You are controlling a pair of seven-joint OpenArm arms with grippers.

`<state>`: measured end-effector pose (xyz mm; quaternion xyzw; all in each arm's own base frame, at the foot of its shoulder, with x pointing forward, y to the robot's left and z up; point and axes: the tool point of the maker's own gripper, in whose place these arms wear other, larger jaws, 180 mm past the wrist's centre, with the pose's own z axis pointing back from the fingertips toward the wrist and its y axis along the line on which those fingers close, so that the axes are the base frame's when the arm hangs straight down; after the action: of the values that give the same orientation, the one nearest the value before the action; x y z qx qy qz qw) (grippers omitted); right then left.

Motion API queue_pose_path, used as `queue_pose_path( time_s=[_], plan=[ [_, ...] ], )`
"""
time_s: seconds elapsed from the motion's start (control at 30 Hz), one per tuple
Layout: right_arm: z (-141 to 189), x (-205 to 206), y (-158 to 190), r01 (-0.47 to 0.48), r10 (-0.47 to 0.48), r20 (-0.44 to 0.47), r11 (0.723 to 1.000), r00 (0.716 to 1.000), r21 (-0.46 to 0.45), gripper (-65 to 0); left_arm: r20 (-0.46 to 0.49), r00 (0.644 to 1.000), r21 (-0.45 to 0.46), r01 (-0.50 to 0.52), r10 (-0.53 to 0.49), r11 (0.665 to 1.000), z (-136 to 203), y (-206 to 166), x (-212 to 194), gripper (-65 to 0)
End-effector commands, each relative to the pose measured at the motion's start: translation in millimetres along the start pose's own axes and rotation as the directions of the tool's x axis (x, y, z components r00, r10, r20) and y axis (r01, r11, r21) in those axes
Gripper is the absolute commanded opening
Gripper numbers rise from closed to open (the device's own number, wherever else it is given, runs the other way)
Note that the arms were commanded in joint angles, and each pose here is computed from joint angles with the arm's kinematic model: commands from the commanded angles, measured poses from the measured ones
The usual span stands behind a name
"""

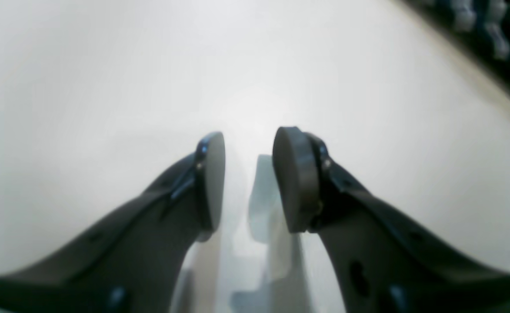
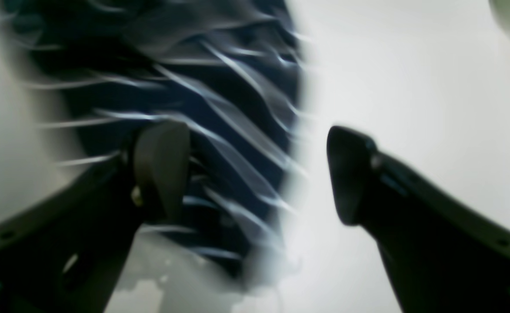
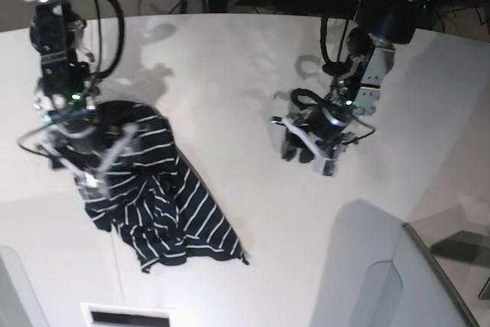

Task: Layout the t-shirt on the table in an organized manner, then fold the t-shirt properly
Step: 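Lift the shirt with the right gripper and drag it sideways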

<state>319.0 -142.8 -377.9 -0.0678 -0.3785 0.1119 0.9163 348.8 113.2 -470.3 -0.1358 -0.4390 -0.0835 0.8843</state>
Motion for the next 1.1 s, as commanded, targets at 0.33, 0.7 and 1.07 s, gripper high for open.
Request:
queue_pose_path(
  time_s=[0.33, 0.7, 1.07],
  plan=[
    [-31.6, 41.4, 44.4, -0.164, 0.160, 0.050, 0.983, 0.986, 0.077, -18.3, 0.202, 0.979, 0.039, -0.022, 0.013, 0.999, 66.3, 6.1, 61.1, -55.5],
    [-73.2, 44.2, 45.2, -0.174, 0.174, 0.011, 0.982, 0.985, 0.076, -23.7, 0.175, 0.984, 0.043, -0.033, 0.025, 0.999, 73.1, 5.1, 44.0, -65.0],
    [-84.2, 111.4, 19.4, -0.168, 0.167, 0.077, 0.986, 0.983, 0.011, -65.0, 0.175, 0.984, 0.048, -0.035, 0.026, 0.998, 73.6, 7.3, 44.4, -65.0]
  ],
)
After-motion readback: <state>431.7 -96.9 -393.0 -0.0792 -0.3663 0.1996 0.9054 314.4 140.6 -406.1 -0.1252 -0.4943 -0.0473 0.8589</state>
